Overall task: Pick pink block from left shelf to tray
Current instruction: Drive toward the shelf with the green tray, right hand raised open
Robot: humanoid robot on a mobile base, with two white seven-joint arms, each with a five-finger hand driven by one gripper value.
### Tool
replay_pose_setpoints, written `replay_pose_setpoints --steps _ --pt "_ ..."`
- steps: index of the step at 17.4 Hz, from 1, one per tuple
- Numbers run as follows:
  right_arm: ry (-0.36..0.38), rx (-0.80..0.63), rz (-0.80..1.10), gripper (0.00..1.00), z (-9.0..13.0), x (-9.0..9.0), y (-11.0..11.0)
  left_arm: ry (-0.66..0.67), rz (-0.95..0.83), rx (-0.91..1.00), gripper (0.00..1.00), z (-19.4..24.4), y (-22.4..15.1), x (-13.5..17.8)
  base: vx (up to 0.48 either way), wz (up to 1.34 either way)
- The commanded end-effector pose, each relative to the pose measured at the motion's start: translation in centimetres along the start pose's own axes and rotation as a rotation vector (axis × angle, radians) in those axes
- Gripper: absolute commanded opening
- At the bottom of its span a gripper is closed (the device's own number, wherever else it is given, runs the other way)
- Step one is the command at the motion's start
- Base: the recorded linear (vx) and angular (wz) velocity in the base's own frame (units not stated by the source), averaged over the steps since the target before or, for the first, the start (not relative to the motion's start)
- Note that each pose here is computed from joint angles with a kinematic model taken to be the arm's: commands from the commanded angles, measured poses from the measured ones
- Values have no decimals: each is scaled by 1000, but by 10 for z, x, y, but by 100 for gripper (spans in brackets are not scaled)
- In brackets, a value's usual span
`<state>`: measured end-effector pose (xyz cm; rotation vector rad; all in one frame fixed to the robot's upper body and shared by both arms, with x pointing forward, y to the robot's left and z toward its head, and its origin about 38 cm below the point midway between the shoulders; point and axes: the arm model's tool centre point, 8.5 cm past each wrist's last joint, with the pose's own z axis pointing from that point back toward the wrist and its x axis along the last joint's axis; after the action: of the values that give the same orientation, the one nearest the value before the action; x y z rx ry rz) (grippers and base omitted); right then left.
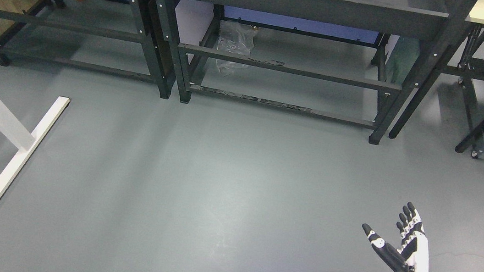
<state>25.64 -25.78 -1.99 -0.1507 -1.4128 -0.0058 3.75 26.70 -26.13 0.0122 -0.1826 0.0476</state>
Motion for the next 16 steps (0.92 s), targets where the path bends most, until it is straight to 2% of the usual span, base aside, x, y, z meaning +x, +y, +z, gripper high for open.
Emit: replay_pose_setpoints --steps 1,7,14,16 --pt "29 49 35 100 14 -10 8 9 -4 18 100 2 12 -5 1 -17" --pt "21 45 36 100 12 -9 4 9 -4 18 100 2 12 -5 0 0" --pt "-13 -33 33 100 1 0 -20 9 -4 18 100 2 12 -5 4 5" --pt "-48 -46 81 100 -1 6 -36 9 -4 18 100 2 12 -5 22 30"
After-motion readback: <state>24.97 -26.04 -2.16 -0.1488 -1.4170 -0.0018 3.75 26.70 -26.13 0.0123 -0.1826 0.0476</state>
